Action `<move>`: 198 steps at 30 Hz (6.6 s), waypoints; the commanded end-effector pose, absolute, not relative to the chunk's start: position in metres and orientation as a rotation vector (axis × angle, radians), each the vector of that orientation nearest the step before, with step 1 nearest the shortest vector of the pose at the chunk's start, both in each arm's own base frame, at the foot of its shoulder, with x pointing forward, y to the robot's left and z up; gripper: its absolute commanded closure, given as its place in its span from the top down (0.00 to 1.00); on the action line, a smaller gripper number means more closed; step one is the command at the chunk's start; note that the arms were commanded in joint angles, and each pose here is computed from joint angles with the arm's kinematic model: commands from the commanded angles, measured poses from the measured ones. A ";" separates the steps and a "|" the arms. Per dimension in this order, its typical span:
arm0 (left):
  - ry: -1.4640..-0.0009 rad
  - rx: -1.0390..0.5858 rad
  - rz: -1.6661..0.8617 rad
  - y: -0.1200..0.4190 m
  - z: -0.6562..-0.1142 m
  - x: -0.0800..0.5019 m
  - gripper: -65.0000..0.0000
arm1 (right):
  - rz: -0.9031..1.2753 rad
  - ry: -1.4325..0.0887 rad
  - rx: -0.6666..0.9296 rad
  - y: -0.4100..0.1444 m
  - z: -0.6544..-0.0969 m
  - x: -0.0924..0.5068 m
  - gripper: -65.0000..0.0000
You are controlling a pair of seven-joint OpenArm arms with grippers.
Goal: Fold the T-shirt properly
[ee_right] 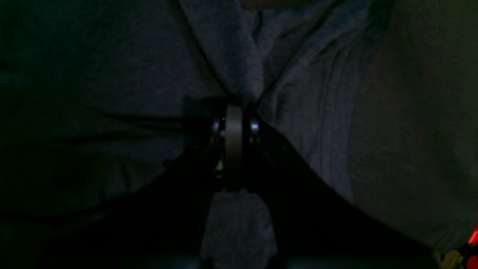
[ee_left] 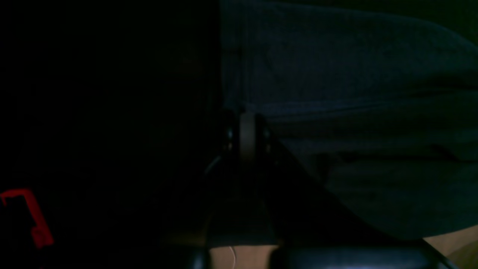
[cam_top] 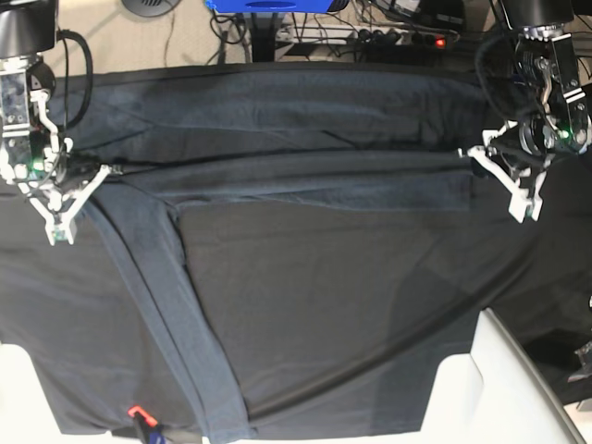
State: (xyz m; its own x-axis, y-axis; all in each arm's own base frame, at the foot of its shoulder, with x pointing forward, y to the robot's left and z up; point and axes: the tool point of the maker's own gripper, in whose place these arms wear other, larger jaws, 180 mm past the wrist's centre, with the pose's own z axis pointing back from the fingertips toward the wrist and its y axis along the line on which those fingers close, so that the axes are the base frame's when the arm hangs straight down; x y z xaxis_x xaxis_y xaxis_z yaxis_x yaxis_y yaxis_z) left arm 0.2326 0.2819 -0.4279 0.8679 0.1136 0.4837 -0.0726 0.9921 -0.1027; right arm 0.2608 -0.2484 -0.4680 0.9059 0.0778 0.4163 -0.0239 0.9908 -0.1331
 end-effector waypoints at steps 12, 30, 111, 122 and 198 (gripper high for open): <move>-0.540 -0.080 0.099 0.284 -0.422 0.237 0.00 | 0.043 -0.459 -0.135 -0.251 -0.463 0.265 0.00; -0.535 -0.075 0.039 0.268 -0.438 0.243 0.00 | 0.034 -0.444 -0.117 -0.242 -0.470 0.258 0.00; -0.589 0.076 0.090 0.287 -0.453 0.272 0.00 | -0.236 -0.742 -0.231 -0.330 -0.425 0.303 0.01; -0.714 0.137 0.010 0.284 -0.404 0.273 0.00 | -0.015 -0.763 -0.075 -0.234 -0.377 0.372 0.53; -0.704 0.034 0.192 0.316 -0.397 0.173 0.00 | 0.055 -0.593 0.049 -0.164 -0.426 0.335 0.00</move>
